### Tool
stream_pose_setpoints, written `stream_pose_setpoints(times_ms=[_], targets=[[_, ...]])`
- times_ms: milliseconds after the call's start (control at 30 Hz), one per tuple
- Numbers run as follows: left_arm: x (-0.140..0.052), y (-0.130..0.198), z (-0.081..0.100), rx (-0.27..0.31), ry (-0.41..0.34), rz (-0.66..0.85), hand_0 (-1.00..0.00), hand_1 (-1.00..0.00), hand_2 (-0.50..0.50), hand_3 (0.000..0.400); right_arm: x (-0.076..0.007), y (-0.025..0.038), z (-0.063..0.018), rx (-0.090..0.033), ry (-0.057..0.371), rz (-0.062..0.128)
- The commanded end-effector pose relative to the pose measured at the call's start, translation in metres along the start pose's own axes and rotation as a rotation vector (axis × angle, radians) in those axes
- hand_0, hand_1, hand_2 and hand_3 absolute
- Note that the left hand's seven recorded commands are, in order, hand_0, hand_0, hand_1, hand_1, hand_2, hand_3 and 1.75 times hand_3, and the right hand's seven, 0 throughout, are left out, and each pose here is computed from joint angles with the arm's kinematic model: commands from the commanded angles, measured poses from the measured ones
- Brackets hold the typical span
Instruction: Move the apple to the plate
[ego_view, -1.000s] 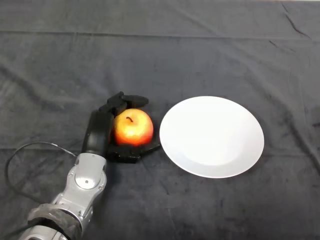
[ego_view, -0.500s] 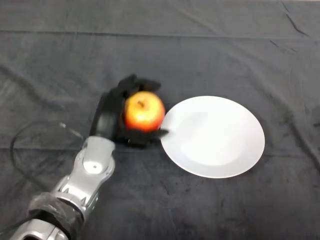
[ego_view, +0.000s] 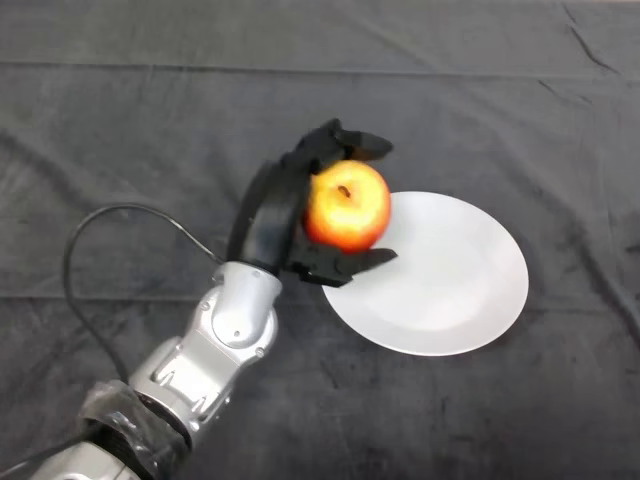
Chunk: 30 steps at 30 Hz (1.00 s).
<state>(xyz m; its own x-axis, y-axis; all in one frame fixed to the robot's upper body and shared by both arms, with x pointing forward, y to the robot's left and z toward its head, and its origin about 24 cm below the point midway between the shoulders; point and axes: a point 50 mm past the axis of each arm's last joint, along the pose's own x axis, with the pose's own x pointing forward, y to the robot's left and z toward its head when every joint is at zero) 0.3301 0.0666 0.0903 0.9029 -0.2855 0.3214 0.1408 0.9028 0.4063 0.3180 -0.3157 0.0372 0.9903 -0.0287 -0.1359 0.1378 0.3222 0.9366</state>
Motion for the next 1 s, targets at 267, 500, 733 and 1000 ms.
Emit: stream_pose_setpoints(times_ms=[267, 500, 733, 1000], targets=[[0.002, -0.025, 0.001, 0.017, 0.013, -0.074, -1.00, -1.00, 0.00, 0.400, 0.0048, 0.0192, 0.0170, -0.008, -0.059, 0.061], [0.005, -0.031, -0.002, 0.022, 0.032, -0.130, -1.00, -1.00, 0.00, 0.400, 0.0048, 0.0192, 0.0171, -0.007, -0.058, 0.061], [0.006, -0.032, -0.003, 0.025, 0.039, -0.154, -1.00, -1.00, 0.00, 0.400, 0.0048, 0.0192, 0.0171, -0.006, -0.058, 0.062], [0.007, -0.057, 0.002, 0.027, 0.053, -0.196, -0.87, -1.00, 0.06, 0.400, 0.0048, 0.0192, 0.0172, -0.005, -0.058, 0.062]])
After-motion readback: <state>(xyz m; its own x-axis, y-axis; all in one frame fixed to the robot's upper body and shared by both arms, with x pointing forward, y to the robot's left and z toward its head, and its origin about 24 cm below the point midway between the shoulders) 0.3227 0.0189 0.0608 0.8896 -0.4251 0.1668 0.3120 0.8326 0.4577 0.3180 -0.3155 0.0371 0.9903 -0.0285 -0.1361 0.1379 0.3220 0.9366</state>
